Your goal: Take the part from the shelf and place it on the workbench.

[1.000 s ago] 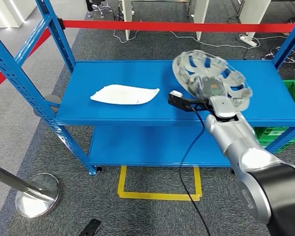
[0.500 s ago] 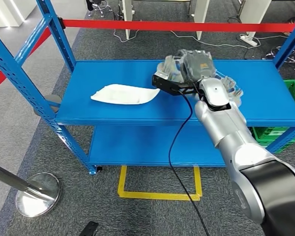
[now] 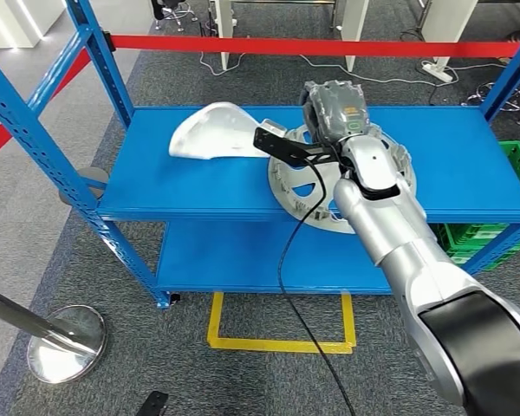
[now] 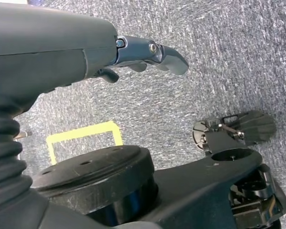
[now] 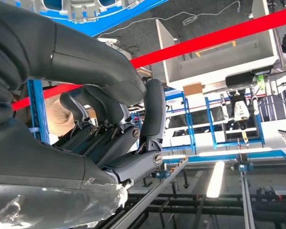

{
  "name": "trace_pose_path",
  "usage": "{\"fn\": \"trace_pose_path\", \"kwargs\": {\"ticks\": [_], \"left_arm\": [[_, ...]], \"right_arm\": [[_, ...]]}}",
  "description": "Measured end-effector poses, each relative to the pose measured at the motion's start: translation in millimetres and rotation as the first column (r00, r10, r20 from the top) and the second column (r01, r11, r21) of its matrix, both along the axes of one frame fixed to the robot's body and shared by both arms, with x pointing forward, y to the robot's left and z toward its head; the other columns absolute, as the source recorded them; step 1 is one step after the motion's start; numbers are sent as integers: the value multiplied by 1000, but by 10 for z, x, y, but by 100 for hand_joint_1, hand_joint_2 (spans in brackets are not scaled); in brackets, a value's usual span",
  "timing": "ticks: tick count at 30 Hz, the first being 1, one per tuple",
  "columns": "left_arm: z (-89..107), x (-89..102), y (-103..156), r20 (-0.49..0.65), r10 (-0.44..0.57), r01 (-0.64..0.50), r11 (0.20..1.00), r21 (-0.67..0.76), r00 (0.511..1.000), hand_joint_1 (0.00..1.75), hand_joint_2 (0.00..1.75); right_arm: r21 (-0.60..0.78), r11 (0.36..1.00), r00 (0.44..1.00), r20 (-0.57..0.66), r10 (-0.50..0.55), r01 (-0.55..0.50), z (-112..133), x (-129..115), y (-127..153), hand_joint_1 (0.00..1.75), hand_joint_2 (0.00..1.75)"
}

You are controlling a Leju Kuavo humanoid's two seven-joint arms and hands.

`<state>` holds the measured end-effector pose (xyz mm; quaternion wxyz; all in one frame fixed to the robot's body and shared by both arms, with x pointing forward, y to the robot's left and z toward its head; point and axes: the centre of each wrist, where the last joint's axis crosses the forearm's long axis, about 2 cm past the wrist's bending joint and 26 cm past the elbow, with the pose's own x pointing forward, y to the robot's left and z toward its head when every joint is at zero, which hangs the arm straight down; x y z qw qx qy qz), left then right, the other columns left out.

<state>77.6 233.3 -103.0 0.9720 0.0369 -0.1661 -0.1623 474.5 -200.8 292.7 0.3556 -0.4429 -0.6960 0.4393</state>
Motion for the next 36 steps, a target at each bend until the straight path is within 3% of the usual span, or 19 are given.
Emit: {"fn": "trace_pose_path", "kwargs": {"ticks": [19, 34, 36], "left_arm": [[-4, -15, 14, -16, -7, 7, 1000, 19, 1000, 0, 175], [-3, -7, 12, -21, -16, 16, 1000, 14, 1000, 0, 175], [-1, -1, 12, -18, -18, 18, 1000, 12, 1000, 0, 175]], "right_arm": [[9, 1000, 999, 28, 29, -29, -49, -79, 42, 166, 175], [-71, 994, 992, -94, 81, -88, -140, -76, 147, 166, 175], [-78, 993, 990, -111, 84, -93, -159, -71, 168, 83, 175]]}}
